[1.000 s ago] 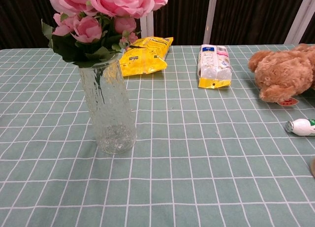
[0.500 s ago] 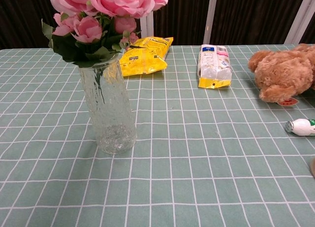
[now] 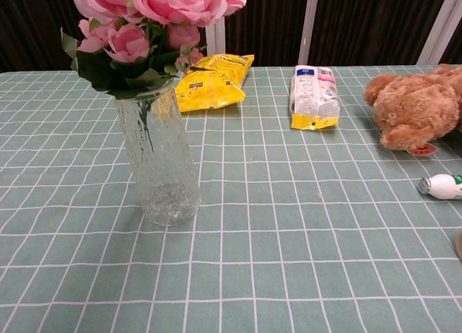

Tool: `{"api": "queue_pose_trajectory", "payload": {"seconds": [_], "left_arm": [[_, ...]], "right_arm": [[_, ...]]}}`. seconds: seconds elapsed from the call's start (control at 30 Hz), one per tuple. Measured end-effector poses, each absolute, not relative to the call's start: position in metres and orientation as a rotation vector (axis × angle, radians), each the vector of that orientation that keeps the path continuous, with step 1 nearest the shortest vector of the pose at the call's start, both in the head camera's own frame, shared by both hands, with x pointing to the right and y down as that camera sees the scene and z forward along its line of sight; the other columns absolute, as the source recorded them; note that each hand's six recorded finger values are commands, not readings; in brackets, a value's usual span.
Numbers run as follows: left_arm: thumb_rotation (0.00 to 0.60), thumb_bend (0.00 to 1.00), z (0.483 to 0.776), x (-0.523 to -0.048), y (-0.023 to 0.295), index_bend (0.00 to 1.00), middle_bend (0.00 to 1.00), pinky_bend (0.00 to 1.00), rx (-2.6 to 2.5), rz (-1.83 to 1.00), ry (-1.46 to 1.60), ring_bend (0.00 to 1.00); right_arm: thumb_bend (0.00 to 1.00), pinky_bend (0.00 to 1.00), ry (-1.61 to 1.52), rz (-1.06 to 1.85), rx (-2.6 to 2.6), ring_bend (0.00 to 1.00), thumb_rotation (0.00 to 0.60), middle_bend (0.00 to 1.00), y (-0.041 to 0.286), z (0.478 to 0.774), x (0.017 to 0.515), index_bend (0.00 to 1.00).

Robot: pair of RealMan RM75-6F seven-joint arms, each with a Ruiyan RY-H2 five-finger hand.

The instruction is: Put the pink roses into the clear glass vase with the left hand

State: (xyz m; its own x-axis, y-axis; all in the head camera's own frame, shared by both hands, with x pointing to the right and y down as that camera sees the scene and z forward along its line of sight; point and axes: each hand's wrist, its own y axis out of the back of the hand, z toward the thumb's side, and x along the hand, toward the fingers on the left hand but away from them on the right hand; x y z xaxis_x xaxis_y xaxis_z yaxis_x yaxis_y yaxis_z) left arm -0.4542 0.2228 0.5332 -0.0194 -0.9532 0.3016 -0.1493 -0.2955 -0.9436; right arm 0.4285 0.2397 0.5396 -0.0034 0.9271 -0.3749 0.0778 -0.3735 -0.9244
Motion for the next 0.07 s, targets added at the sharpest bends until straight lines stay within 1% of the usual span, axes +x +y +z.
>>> {"api": "queue_pose_trajectory", "payload": {"seconds": [0.07], "left_arm": [[0.600,0.26,0.5310,-0.4560,0.2229,0.21,0.15,0.12,-1.527,-1.396,1.205,0.02]], "right_arm": [[0.17,0.00,-1.075,1.470,-1.538,0.01,0.600,0.09,0.2399,0.5389,0.4297,0.12]]}}
